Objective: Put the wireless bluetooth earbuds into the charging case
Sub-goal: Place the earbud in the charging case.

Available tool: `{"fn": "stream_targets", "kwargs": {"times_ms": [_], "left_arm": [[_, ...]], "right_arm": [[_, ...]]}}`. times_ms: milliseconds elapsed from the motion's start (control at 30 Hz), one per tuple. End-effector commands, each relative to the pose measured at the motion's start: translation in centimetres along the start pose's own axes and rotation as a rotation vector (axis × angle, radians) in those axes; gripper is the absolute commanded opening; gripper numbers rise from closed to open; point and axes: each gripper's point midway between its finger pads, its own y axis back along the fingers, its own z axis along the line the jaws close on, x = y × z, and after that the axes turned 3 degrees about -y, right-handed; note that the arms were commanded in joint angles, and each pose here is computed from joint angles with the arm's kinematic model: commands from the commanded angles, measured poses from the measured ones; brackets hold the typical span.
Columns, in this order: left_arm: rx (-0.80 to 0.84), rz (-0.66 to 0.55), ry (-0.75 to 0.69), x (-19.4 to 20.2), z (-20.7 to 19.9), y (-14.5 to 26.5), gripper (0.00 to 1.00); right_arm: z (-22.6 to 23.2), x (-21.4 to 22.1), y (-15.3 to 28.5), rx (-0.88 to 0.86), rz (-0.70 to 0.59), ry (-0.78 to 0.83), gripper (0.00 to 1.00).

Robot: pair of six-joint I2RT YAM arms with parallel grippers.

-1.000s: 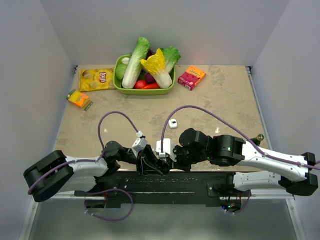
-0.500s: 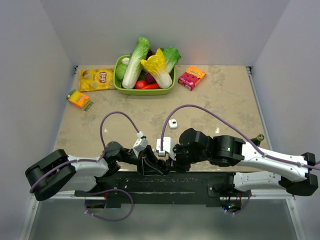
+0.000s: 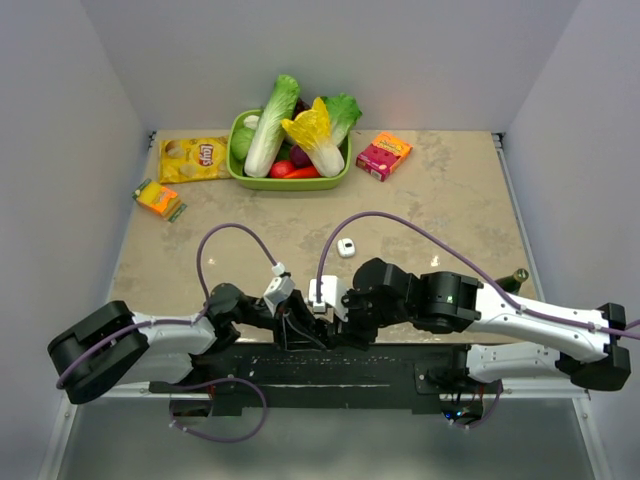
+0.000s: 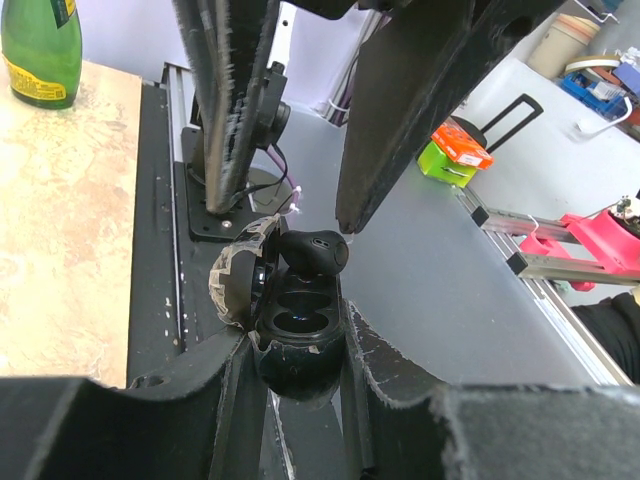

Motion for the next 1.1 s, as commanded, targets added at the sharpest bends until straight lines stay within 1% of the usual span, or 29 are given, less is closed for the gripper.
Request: {"fn": "stream_targets", "kwargs": {"times_ms": [0,333,600,867,1067], "left_arm": [[0.155,-0.255,-0.392,-7.3,-4.4,-0.2,0.0],[0.157,-0.252,-0.391,-7.3,-4.3,-0.2,0.0],[0.148,-0.258,-0.4,-7.4,-4.3,-0.1,0.0],[0.106,-0.274,-0.416,-7.8,-3.7,-0.1,0.0],[0.082,-0.282,-0.427,-8.1,-3.2,-0.2,0.0]], "right_arm": [[-0.4,-1.0,-0.4,0.023,-0.036,0.001,0.52],[-1.8,-1.5,-0.8,0.103,-0.053,-0.015,0.53],[-1.8,-1.2,-1.5,0.096,-0.039,-0.023,0.53],[-0.9,-0.8,-2.0,0.045,-0.021,-0.025,0.54],[-1.4,-1.4,-1.4,0.083,-0.063,-0.041,0.56]]}}
